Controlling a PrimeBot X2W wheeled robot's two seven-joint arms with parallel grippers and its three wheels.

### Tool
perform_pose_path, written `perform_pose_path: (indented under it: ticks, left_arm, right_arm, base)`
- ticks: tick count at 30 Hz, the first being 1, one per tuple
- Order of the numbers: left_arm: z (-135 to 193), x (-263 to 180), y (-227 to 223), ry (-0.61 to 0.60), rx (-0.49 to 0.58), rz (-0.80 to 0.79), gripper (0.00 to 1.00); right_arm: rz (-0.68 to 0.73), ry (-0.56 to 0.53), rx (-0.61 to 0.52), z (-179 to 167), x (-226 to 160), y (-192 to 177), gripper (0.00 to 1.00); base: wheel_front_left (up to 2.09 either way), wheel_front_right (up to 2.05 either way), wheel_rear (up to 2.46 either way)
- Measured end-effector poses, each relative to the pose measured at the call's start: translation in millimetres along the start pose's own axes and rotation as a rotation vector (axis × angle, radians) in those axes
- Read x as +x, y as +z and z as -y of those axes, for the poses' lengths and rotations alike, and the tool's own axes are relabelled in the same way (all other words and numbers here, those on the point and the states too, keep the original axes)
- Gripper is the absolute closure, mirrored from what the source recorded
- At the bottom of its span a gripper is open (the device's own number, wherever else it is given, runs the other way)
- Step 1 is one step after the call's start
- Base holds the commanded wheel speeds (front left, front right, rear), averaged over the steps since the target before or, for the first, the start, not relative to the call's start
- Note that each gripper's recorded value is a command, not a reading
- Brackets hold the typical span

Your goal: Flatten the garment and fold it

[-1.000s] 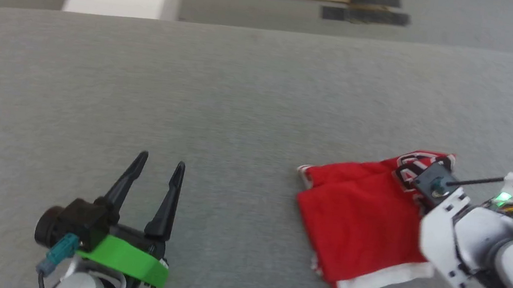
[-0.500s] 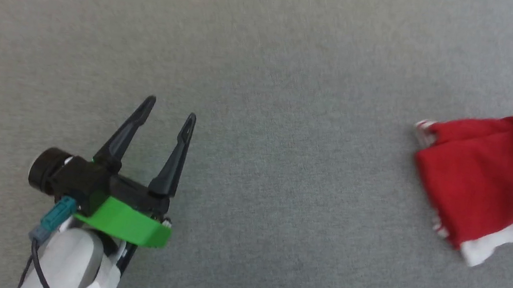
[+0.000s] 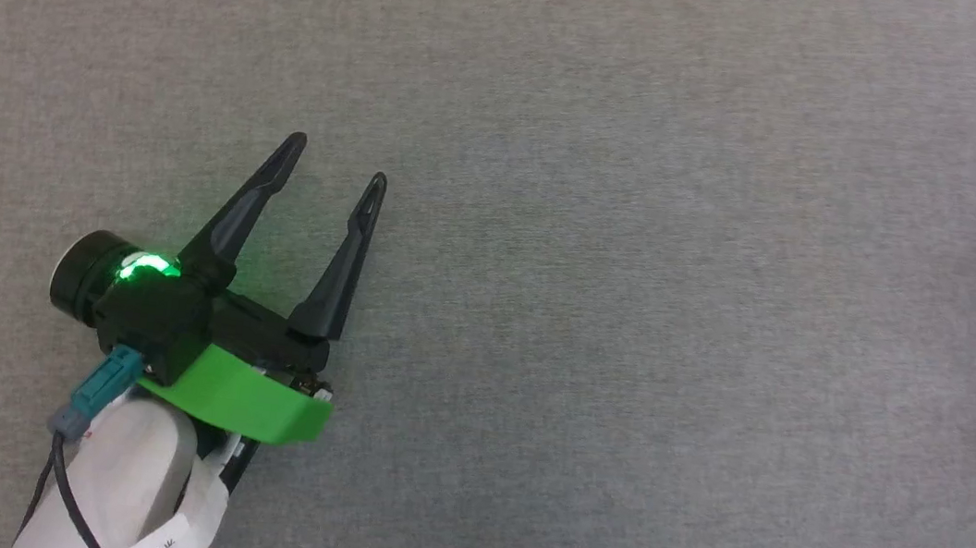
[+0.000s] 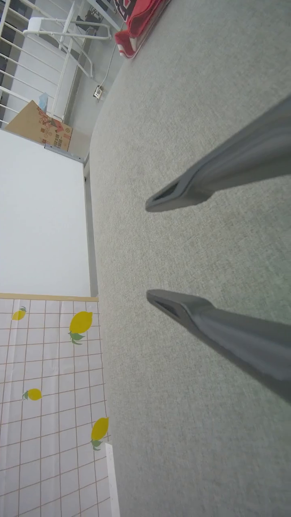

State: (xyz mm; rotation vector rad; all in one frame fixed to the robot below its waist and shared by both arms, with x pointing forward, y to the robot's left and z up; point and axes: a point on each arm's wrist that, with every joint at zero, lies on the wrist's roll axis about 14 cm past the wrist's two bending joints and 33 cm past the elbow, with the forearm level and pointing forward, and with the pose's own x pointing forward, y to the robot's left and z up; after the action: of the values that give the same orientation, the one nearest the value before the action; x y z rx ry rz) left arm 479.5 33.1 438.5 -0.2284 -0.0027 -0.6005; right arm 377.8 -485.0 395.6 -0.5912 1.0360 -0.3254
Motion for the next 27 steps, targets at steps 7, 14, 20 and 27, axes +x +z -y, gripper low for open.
perform_pose_path:
  ticks: [7,14,20,27]
  left_arm:
    - [-8,-7,-7,0.026,0.003,-0.026,0.00]
    - [-2,-7,6,0.029,0.008,-0.003,0.00]
    - [4,-15,26,0.054,0.007,0.032,0.00]
    - [3,-41,53,0.120,0.033,0.065,0.00]
  right_arm:
    - [0.042,-0.005,-0.014,-8,12,8,1.00]
    - [0.097,-0.042,-0.005,5,2,19,0.00]
    - [0.236,-0.070,0.029,21,-20,47,0.00]
    - [0.568,-0.025,0.140,10,-71,118,0.00]
  base:
    - [0.00,0.00,0.00]
    - [0.00,0.00,0.00]
    - [0.00,0.00,0.00]
    - [0.00,0.00,0.00]
